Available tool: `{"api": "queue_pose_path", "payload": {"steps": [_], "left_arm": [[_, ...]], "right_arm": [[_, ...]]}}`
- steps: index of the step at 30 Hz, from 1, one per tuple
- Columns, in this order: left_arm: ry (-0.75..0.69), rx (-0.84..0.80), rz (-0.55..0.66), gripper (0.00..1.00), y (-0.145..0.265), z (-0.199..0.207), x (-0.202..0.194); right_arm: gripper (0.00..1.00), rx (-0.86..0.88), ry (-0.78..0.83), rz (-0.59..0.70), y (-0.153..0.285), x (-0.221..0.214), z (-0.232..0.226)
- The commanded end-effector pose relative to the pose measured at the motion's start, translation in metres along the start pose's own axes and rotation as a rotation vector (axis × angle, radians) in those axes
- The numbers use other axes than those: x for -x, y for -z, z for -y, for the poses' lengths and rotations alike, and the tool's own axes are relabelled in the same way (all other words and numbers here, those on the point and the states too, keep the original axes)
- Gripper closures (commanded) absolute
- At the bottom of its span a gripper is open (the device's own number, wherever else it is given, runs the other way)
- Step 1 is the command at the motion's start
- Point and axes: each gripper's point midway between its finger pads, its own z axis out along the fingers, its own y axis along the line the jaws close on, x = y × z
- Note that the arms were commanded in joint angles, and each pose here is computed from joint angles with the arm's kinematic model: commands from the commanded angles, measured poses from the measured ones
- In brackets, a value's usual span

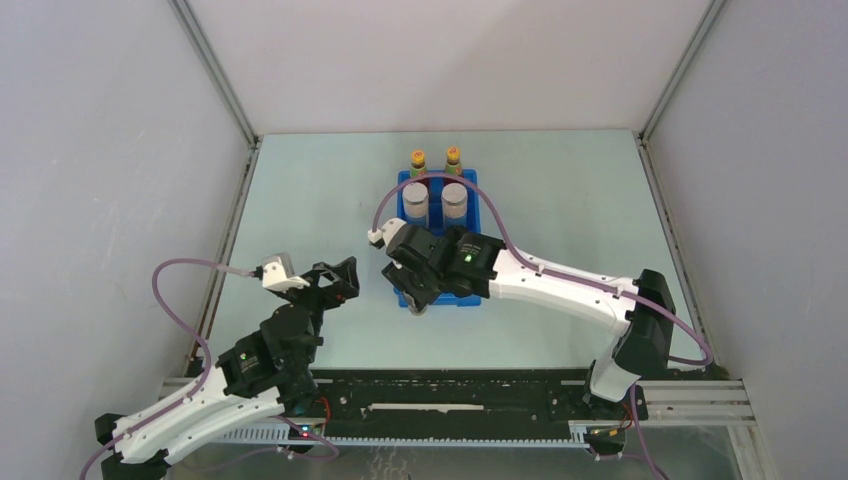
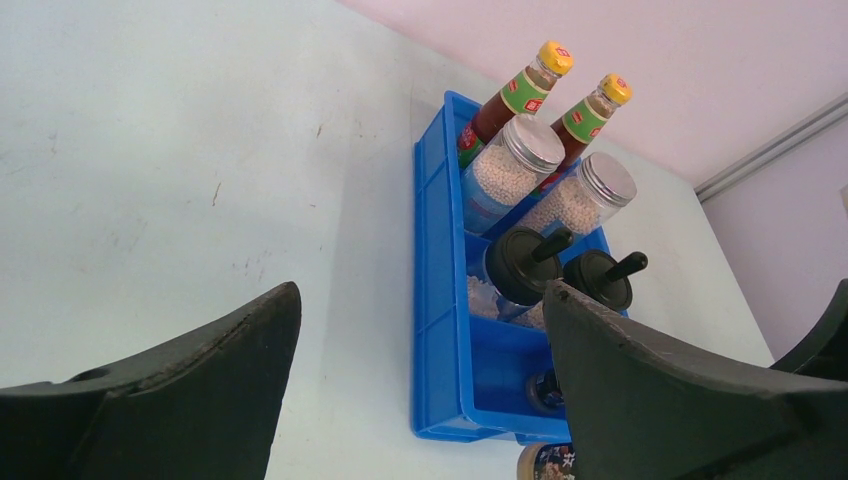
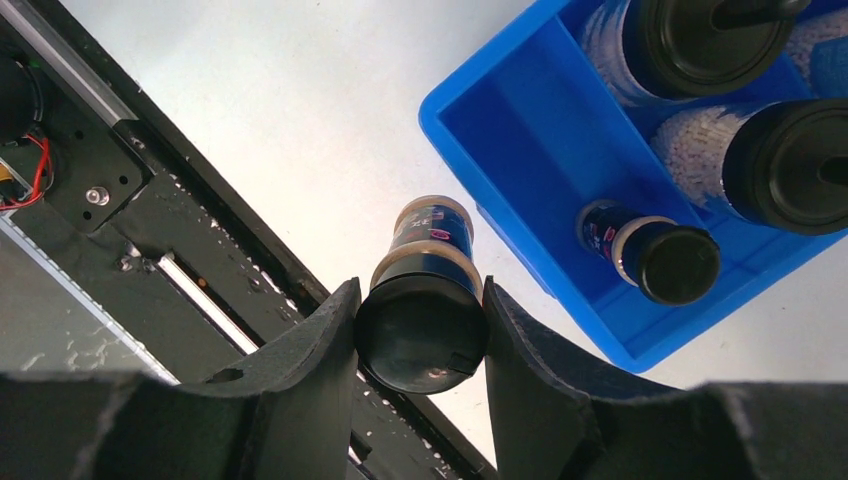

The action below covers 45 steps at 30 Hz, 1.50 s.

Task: Organize the condiment bottles
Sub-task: Pick up the bottle from the center of the board, then place the bottle in the storage box.

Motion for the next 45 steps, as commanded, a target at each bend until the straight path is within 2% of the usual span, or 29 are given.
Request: {"api": "queue_pose_path", "payload": {"steps": [1,20,45], "left_arm": [[0.008,0.024,0.018,0.06,-0.001,-0.006,-0.001],[0.007,0.028,0.019,0.06,-0.001,-0.007,-0.001],[0.0,0.035,0.021,0.05,-0.002,-0.007,-0.002]], "right_arm": [[1.0,-0.008,0.011,0.097,0.031,0.029,0.009],[1.0,-0.032,-0.031,0.095,0.007,0.054,0.052],[1.0,-0.012,-0.088,0.023,-0.044,0.045,0.074]]}}
